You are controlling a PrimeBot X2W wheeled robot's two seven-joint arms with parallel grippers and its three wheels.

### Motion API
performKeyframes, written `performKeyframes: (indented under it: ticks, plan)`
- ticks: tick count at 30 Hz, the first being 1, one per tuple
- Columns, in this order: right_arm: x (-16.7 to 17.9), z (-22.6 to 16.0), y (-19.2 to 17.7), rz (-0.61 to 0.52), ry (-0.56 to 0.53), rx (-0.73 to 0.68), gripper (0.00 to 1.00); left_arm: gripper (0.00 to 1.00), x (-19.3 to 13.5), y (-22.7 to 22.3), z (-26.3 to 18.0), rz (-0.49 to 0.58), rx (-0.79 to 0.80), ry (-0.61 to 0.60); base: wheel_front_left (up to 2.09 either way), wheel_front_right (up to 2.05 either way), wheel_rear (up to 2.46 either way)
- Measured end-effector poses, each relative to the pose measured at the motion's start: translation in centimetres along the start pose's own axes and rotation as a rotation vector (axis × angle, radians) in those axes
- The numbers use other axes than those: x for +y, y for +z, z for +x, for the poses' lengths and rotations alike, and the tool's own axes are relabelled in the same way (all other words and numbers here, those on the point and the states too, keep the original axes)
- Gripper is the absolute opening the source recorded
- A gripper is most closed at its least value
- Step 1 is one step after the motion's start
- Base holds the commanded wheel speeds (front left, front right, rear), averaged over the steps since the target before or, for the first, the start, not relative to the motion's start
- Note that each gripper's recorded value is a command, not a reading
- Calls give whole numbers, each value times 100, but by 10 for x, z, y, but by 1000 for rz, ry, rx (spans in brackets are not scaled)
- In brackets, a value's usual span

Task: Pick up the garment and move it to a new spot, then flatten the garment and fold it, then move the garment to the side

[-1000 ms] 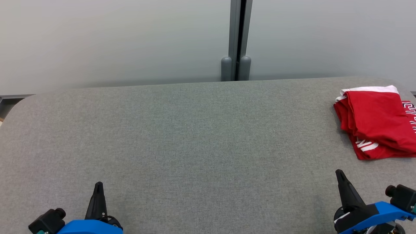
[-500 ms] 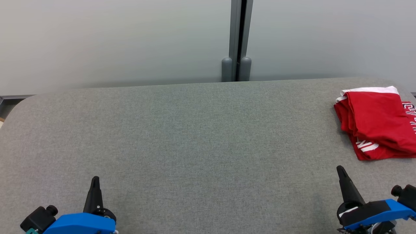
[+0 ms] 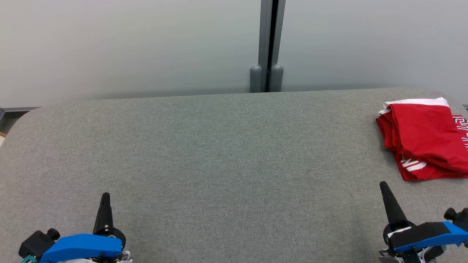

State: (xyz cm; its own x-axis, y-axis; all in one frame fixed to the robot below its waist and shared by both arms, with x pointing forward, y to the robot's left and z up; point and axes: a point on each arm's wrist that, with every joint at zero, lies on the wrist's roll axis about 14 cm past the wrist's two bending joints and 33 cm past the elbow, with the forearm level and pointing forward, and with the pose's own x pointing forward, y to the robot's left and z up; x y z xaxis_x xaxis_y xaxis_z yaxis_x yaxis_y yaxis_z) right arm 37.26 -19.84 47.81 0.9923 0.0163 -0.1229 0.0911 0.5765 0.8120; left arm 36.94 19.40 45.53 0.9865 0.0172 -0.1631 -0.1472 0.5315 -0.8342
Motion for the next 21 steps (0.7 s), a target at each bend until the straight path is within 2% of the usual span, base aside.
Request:
performKeyframes:
  ticks: [21]
  plan:
    - [8,4,6,222,33,-23,0,0,-12,10,5,-204,-11,-39,0,0,0]
